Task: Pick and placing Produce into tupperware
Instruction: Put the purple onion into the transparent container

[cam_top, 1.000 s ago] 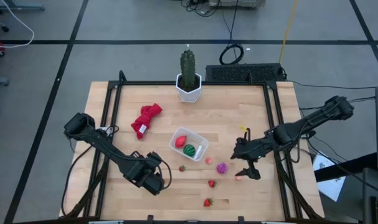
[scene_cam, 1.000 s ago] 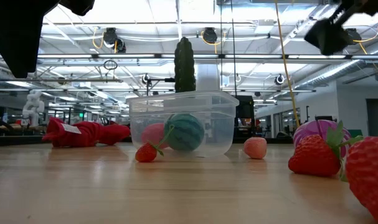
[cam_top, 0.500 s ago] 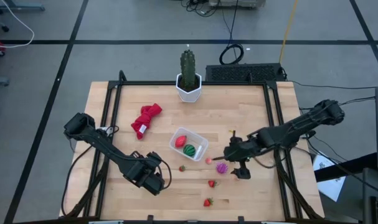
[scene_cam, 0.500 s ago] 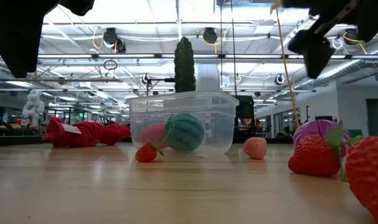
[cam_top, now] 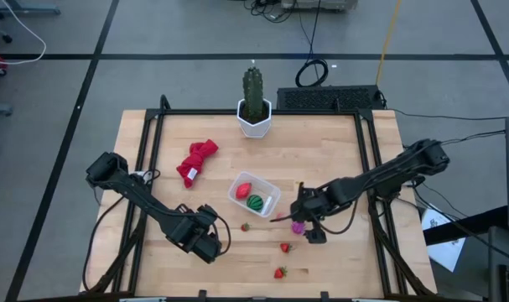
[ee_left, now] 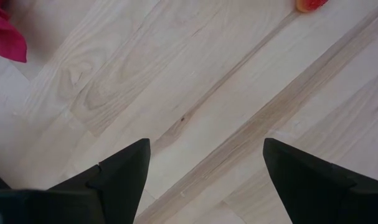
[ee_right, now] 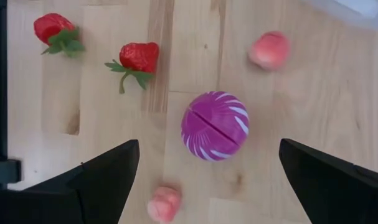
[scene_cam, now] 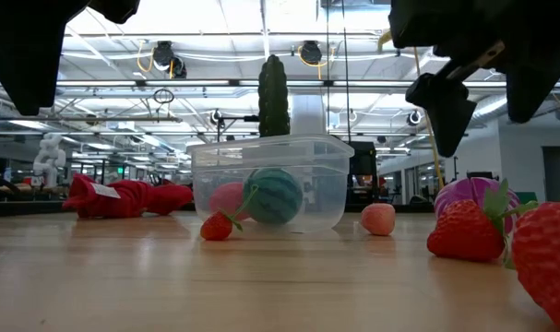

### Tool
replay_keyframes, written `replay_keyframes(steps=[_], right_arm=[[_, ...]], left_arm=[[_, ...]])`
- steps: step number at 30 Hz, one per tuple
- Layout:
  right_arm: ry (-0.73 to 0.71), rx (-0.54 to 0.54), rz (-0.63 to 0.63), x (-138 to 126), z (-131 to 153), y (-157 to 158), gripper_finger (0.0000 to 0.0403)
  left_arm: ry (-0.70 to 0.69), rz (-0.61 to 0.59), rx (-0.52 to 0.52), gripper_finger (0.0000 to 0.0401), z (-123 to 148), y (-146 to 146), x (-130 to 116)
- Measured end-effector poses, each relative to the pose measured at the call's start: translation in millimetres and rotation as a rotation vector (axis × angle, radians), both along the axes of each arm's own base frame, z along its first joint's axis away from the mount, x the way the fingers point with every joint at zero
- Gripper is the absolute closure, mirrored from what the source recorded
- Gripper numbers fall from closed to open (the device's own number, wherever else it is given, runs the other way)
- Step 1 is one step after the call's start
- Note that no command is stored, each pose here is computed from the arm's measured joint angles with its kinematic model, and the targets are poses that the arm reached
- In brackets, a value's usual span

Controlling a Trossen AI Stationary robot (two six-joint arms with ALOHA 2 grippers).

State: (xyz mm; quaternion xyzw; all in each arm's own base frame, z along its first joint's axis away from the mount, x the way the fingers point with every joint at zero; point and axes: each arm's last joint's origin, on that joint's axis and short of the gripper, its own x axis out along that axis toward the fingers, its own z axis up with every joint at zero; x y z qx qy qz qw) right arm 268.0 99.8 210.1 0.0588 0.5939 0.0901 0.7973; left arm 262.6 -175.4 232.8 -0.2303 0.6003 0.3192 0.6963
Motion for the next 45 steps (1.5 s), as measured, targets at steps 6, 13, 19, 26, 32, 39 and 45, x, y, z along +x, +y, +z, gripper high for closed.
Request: replay_keyframes(steps=[6,13,19,26,32,39,45], right_arm=[[-0.024,0.012,-0.013,3.8,-0.5,0.2,0.0023],[0.003,0.021,-0.079,2.7,-6.5,-5.7,0.0023],[0.035,0.023,-0.108,-2.7,-17.5,-7.4,0.0023],[-0.03,0.062,-0.136,3.9,-14.7,-5.1,0.0023],[0.023,0.119,-0.141,6.4,-22.5,-2.3,0.0023],[0.072,0.164,-0.132,8.9,-31.0,0.7,0.0023],[0.095,0.156,-0.138,13.0,-40.9,0.9,0.0023]], left_arm=[[0.0,0.0,0.0,0.0091,0.0,0.0,0.0],[0.0,0.0,0.0,0.0089,0.0,0.0,0.0],[0.0,0.0,0.0,0.0085,0.0,0.0,0.0],[0.0,-0.001,0.0,0.009,0.0,-0.2,-0.1],[0.0,-0.006,0.0,0.0085,0.0,-1.6,-1.1],[-0.002,-0.009,-0.001,0.0088,0.1,-4.2,-2.8],[-0.004,-0.006,-0.002,0.0082,0.1,-5.1,-3.4]])
